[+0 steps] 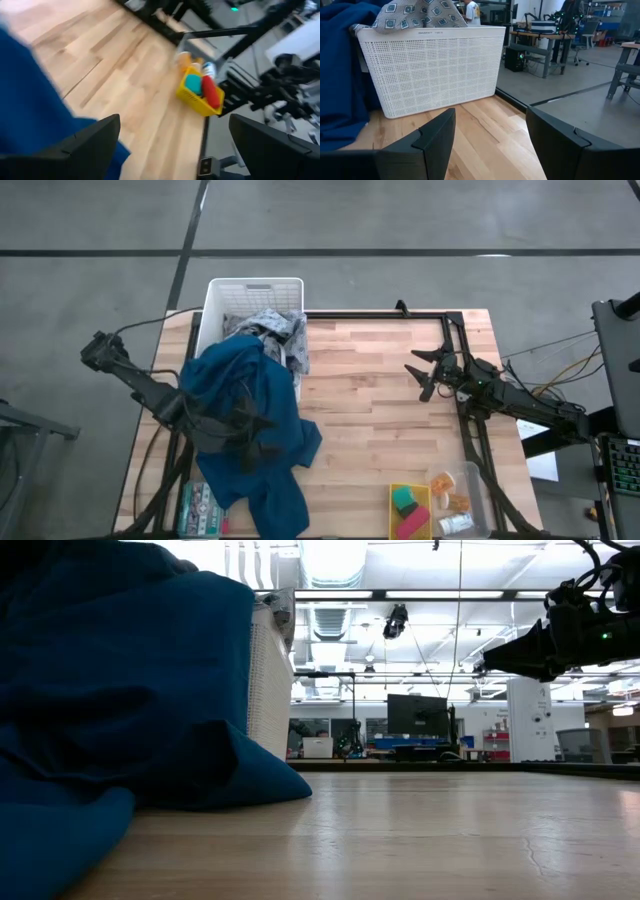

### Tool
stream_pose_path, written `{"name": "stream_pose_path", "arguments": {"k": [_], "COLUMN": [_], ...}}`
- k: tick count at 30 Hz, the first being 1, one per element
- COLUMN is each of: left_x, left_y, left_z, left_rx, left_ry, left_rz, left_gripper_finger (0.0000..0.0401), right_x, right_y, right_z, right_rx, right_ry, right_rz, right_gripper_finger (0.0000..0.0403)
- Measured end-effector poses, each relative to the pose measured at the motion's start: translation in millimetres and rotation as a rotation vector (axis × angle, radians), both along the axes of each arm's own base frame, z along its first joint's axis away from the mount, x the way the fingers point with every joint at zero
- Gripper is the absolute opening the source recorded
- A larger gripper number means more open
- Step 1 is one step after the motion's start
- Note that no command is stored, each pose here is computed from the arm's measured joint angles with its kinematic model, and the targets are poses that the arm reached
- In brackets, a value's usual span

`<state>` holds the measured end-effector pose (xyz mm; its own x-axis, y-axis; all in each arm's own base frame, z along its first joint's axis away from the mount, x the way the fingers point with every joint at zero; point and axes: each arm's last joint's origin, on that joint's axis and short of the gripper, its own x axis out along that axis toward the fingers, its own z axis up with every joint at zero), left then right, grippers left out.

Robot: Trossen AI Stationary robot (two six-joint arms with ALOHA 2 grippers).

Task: Pick & Place Medicine items
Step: Put the blue patient gown into the white laundry bin

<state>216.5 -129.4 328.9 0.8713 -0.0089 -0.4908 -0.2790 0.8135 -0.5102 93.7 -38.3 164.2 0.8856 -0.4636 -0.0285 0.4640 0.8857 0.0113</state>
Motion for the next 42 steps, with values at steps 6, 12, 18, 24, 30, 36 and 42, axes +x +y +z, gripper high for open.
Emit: {"name": "stream_pose_path", "arguments": {"k": [6,12,18,24,30,36,42], "left_x": [-2,-15,-39,-62,-64,-62,-54], "left_y": [-16,-34,-56,-70,-74,-80,-95], "left_z": [4,2,0,-3,-18,-33,-55], "left_rx": [0.032,0.062,0.071,0.16,0.246,0.307,0.434], "left_ry": [-0.033,-0.042,-0.057,-0.057,0.038,0.129,0.222], "left_rz": [-0.05,-0.07,-0.102,-0.151,-0.203,-0.253,-0.334], "left_gripper_finger": [0.0382,0.0383,0.0383,0.0383,0.0384,0.0383,0.0388], "right_x": [0,0,0,0,0,0,0], "right_y": [0,0,0,0,0,0,0], "right_z": [0,0,0,0,0,0,0], "right_rx": [0.0,0.0,0.0,0.0,0.0,0.0,0.0], "right_ry": [0.0,0.0,0.0,0.0,0.0,0.0,0.0], "right_rz": [-0.001,0.0,0.0,-0.001,0.0,0.0,0.0], "right_gripper_finger": [0.0238,0.0238,0.0238,0.0238,0.0238,0.0238,0.0238]}}
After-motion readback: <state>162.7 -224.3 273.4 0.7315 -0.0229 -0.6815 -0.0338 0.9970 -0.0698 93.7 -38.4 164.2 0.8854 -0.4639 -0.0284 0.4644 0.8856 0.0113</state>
